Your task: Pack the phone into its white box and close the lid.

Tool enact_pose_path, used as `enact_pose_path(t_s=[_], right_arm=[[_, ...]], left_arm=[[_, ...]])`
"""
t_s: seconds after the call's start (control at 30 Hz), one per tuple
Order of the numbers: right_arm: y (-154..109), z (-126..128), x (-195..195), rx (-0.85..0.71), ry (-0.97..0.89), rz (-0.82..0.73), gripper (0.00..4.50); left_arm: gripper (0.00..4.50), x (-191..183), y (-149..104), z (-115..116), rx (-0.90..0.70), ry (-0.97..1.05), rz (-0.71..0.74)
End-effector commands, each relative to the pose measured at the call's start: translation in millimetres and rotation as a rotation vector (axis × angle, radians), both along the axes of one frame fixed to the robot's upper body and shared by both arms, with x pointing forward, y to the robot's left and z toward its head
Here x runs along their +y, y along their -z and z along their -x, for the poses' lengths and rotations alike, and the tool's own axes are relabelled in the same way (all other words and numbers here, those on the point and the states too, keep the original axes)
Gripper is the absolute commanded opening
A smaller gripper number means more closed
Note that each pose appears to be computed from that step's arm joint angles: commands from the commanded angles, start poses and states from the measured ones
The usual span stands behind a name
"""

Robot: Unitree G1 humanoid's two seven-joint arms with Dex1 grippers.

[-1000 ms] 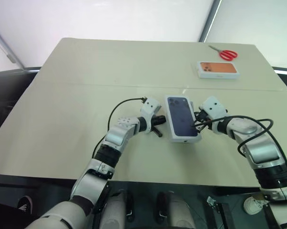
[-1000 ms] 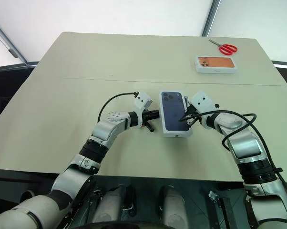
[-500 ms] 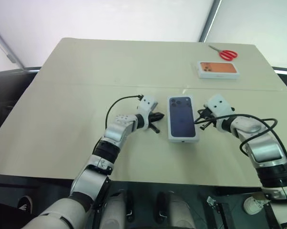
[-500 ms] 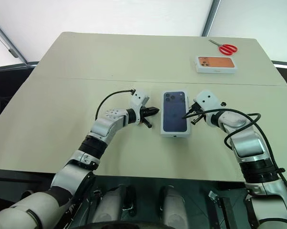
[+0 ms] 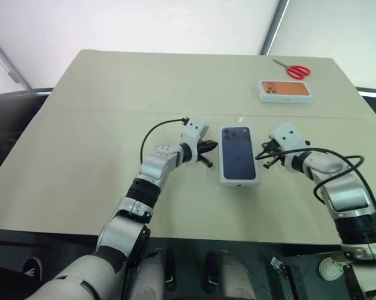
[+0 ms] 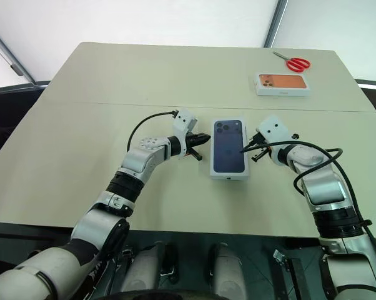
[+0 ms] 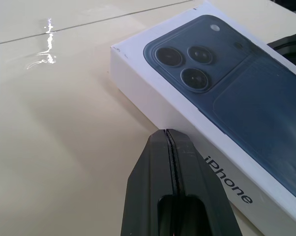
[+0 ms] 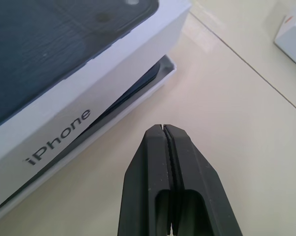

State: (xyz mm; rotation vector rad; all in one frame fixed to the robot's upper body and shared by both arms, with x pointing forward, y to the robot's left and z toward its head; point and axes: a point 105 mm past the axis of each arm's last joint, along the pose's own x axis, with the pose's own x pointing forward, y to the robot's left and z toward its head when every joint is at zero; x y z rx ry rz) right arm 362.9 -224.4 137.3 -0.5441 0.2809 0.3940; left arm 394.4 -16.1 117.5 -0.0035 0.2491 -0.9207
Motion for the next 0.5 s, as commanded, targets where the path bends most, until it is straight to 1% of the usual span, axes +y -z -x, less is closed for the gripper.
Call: enact_pose_path(t_s=[0.03,0.13,0.23,0.5], right_arm=[[-25.6,-2.5,5.0,-0.085,-0.015,-0.027,0.04],[-26.9,-2.1,6.0,-0.085,-0.024,-0.021,0.04],[-26.1,-2.5,1.1,-0.082,-0.007,0.003,0.04],[-22.4,-2.8,-2.9,-0.076,0.011,0.007,0.04]], left_arm=[[0.00,-8.3,-9.3,-2.8,-0.034,0.002,0.028],[0.00,-13.2,-9.1,-3.5,-0.046,0.003,0.017],[0.00,-15.7,-15.2,-5.9,-0.058,-0.003,0.034],[0.00,-18.1,-26.6,-11.2,-0.083,-0.020,0.057]])
